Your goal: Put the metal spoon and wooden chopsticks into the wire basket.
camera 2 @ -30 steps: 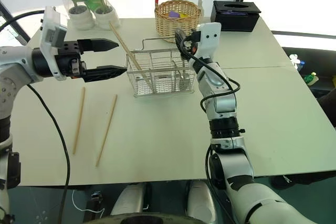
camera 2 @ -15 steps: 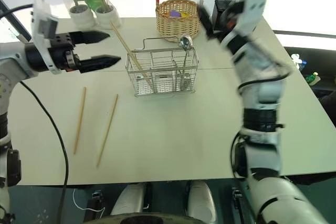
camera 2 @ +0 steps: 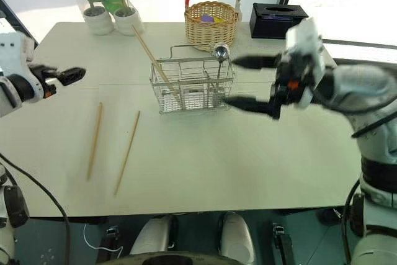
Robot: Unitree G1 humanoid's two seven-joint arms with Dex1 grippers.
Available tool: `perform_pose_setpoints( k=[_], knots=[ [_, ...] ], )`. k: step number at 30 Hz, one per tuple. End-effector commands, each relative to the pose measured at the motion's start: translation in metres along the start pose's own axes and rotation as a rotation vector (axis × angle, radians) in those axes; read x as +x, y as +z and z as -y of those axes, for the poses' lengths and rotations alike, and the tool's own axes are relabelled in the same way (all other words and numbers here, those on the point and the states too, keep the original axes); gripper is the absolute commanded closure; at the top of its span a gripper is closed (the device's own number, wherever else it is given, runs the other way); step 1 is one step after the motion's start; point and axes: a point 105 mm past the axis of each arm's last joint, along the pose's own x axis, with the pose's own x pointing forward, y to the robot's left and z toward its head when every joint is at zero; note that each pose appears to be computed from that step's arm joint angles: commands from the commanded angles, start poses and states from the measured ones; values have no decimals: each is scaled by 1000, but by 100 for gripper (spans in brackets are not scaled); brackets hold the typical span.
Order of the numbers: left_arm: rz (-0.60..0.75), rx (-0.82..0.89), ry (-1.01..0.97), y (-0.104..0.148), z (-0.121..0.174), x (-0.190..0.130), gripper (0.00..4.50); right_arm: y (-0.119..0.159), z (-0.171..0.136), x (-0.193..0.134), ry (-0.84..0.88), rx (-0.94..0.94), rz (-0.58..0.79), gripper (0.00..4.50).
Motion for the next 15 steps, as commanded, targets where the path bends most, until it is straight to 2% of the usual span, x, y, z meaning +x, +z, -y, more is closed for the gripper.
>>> perform_pose_setpoints(
  k=[1,8,15],
  knots=[
    [-68,-32,52,-12,-7,8,0,8,-9,3,10,-61,19,10],
    [-264,3,29,-38,15,46,0,3,-10,9,-19,-21,43,10],
    [-406,-26,-18,-54,31,60,0,1,-17,10,-28,-6,45,10]
  ],
)
